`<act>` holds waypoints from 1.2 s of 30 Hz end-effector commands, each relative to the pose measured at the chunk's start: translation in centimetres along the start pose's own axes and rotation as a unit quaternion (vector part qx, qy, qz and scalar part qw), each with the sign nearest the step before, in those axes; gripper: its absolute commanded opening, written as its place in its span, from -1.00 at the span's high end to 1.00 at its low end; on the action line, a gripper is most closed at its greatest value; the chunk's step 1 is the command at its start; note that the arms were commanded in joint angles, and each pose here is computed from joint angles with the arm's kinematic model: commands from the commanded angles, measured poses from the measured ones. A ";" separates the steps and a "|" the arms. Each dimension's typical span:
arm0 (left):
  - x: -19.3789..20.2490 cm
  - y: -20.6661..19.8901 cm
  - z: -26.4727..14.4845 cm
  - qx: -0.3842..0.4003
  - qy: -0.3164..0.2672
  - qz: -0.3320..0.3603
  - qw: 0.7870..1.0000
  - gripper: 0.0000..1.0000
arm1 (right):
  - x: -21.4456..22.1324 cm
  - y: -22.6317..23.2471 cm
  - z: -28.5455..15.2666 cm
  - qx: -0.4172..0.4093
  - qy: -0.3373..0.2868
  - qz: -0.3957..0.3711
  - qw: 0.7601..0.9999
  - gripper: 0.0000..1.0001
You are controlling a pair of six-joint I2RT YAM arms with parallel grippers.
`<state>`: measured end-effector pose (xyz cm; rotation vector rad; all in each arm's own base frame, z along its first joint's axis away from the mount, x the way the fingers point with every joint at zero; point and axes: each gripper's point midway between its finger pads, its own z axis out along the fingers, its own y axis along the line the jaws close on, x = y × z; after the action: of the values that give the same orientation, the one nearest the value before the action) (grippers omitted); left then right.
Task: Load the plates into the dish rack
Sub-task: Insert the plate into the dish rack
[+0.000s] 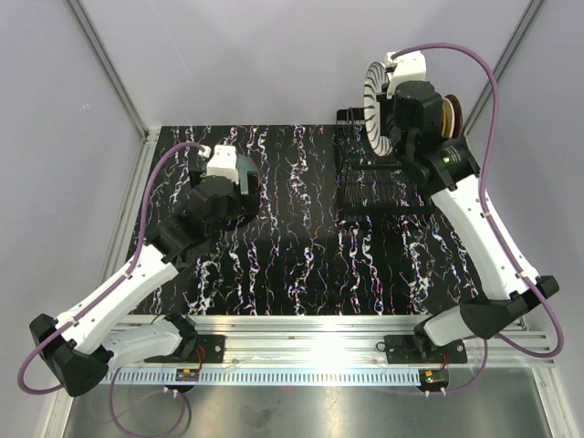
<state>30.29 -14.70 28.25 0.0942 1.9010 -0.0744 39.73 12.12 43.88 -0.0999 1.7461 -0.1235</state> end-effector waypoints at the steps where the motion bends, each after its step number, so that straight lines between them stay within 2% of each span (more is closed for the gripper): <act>1: -1.2 -0.2 0.0 0.004 -0.019 -0.016 1.000 -0.98 | -7.9 -4.5 -1.3 0.069 -0.123 0.030 0.990 1.00; 11: -0.2 -1.0 0.7 0.010 0.010 -0.005 1.000 -0.98 | -6.0 -5.3 2.0 0.108 -0.097 -0.020 0.989 1.00; 23: 0.2 -1.4 0.9 0.017 0.021 0.003 1.000 -0.98 | -3.8 -6.2 4.1 0.104 -0.074 -0.015 0.992 1.00; 36: 0.5 -1.7 1.1 0.024 0.029 0.005 0.999 -0.98 | -0.9 -5.2 5.7 0.079 -0.051 0.006 0.996 1.00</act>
<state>30.40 -15.81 25.17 0.1681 2.0057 -0.0556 45.00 6.75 38.81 -0.0861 1.8224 -0.3360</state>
